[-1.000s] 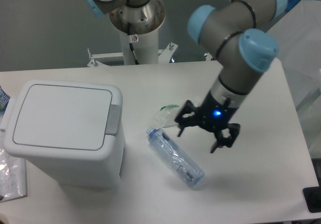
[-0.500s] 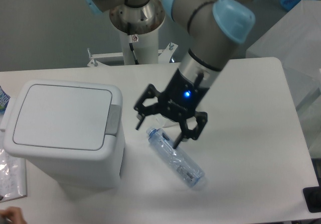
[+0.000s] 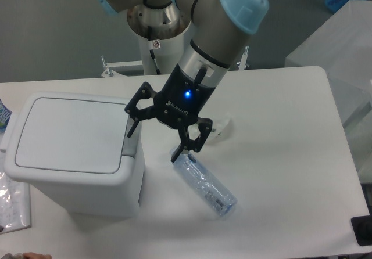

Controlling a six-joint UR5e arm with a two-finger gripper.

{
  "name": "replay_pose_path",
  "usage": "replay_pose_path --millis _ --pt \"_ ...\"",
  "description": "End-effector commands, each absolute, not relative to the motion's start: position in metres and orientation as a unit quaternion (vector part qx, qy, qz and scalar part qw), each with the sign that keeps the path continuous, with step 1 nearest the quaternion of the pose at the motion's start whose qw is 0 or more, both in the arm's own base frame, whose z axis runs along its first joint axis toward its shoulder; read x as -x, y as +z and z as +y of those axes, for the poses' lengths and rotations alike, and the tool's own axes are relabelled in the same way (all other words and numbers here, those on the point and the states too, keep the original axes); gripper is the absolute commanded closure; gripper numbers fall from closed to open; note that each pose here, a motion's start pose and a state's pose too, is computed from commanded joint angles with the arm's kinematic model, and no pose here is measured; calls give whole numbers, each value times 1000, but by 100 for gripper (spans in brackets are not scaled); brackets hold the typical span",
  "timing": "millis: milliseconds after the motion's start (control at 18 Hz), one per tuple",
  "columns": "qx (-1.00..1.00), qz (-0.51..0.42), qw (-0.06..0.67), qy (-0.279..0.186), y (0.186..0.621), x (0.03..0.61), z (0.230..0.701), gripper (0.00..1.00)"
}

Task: Open the trash can
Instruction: 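Press down on the grey lid tab with the gripper fingers, then lift the gripper away from the opened trash can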

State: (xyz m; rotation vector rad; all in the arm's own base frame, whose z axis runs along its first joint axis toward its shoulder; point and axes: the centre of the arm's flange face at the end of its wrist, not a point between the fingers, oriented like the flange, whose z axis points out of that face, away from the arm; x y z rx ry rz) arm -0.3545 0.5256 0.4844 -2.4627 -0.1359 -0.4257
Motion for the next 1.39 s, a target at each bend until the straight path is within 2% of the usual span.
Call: replay_pose_path --millis 500,1056,1389 --pt "944 -46 293 -147 461 357 524 0" --pt "943 -53 292 -149 462 359 524 0" --pt "944 -59 299 -130 472 378 513 0"
